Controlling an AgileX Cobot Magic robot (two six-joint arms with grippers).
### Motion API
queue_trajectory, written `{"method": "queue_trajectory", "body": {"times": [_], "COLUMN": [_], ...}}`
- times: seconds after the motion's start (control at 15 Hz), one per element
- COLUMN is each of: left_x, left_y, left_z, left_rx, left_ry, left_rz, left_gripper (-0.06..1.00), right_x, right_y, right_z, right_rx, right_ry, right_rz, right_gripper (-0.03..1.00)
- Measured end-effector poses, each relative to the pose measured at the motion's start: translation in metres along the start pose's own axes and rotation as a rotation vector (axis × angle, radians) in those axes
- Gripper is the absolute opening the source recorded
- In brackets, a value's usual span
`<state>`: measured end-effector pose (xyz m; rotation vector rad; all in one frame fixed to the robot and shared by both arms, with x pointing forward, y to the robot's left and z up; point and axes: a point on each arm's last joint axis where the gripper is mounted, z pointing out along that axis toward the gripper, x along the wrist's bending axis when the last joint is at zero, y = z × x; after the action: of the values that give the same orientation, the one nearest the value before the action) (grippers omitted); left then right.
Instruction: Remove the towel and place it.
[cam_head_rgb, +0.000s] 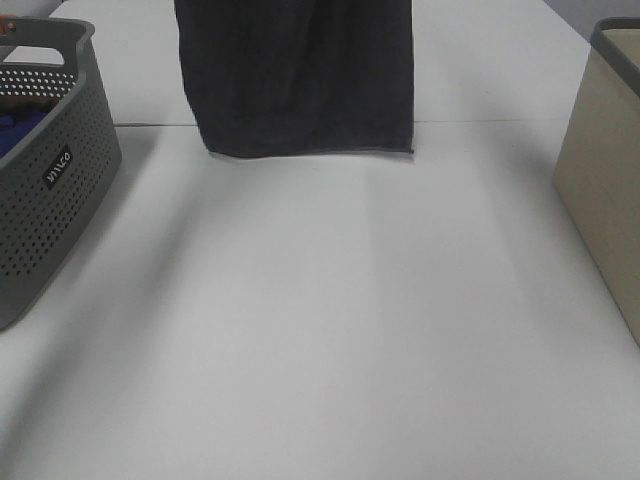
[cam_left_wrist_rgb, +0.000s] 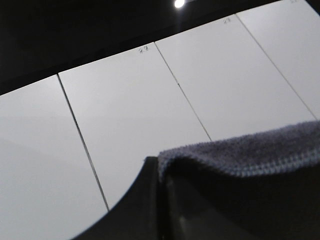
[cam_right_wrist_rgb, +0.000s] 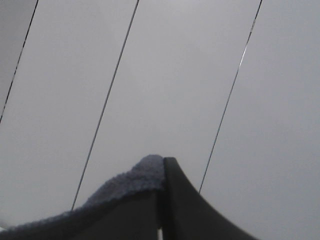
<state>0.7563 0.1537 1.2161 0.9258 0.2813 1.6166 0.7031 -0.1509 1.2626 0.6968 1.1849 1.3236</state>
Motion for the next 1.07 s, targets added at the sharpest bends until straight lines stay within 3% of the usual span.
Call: {"method": "queue_trajectory", "body": {"times": [0.33, 0.53, 0.67, 0.73, 0.8, 0.93, 1.07], "left_x": [-0.005, -0.02, -0.038, -0.05, -0.068, -0.083, -0.083], "left_y": [-0.016, -0.025, -0.033, -0.037, -0.042, -0.04, -0.026], "left_z": [-0.002, -0.003, -0.008, -0.012, -0.023, -0.043, -0.059], "left_rx": [0.074, 0.235, 0.416, 0.526, 0.756, 1.042, 1.239], "left_ry": [-0.006, -0.04, -0.086, -0.117, -0.187, -0.325, -0.452], "left_rz": [-0.017, -0.136, -0.167, -0.172, -0.174, -0.17, -0.2], "left_gripper": [0.0, 0.0, 0.0, 0.0, 0.0, 0.0, 0.0], "right_x": [-0.006, -0.009, -0.007, -0.003, 0.007, 0.017, 0.02], "right_y": [-0.008, -0.032, -0.051, -0.058, -0.069, -0.077, -0.075], "right_z": [0.002, 0.002, -0.005, -0.01, -0.019, -0.036, -0.052], "right_rx": [0.032, 0.231, 0.448, 0.559, 0.729, 0.953, 1.112], "right_ry": [-0.02, -0.096, -0.122, -0.094, -0.013, 0.096, 0.178], "right_rz": [0.068, 0.206, 0.312, 0.333, 0.356, 0.33, 0.298], "right_gripper": [0.01, 0.01, 0.01, 0.01, 0.01, 0.01, 0.01]}}
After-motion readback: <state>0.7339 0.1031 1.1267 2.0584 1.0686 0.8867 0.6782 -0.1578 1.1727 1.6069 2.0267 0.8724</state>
